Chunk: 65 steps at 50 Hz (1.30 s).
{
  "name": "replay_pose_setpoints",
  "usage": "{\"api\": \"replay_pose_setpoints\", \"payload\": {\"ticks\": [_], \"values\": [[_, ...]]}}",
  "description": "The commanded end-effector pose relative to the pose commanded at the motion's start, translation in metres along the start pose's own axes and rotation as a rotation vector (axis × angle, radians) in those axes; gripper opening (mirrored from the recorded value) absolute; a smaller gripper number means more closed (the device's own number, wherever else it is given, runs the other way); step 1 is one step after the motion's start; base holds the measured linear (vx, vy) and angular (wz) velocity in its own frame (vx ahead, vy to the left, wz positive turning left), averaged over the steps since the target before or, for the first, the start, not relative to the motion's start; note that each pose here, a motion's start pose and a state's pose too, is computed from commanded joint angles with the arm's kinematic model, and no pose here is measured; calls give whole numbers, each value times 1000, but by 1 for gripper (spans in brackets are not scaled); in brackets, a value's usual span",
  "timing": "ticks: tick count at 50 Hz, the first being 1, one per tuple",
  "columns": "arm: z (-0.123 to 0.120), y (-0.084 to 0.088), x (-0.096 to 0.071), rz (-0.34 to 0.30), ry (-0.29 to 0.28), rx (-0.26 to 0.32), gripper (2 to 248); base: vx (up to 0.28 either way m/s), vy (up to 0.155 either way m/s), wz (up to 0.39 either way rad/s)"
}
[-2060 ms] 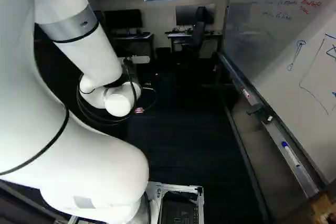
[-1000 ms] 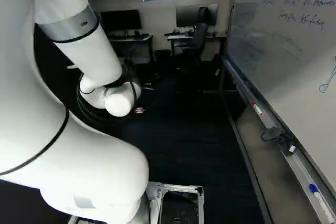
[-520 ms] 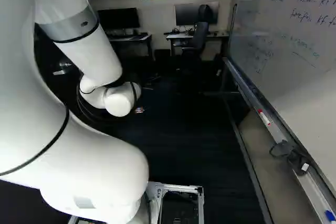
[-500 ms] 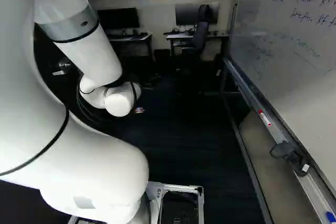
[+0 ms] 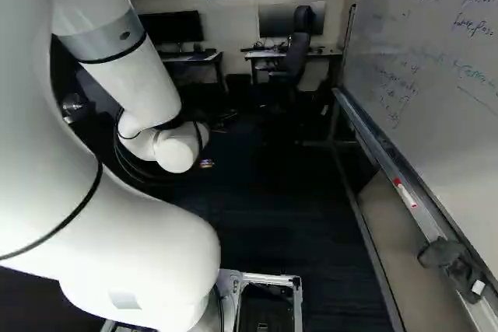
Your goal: Open the door and move inside
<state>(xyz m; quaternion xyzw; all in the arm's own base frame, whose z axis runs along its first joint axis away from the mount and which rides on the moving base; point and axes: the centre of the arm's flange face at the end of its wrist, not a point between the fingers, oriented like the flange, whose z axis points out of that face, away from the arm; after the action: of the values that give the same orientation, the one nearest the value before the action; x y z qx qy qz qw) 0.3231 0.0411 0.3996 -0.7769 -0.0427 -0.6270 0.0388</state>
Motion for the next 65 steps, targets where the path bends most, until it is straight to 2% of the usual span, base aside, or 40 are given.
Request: {"api": "replay_pose_setpoints", "payload": {"ticks": [37, 65], "values": [[0, 0, 0, 0, 0, 0, 247, 187, 4, -3], [0, 0, 0, 0, 0, 0, 247, 172, -32, -5]]}}
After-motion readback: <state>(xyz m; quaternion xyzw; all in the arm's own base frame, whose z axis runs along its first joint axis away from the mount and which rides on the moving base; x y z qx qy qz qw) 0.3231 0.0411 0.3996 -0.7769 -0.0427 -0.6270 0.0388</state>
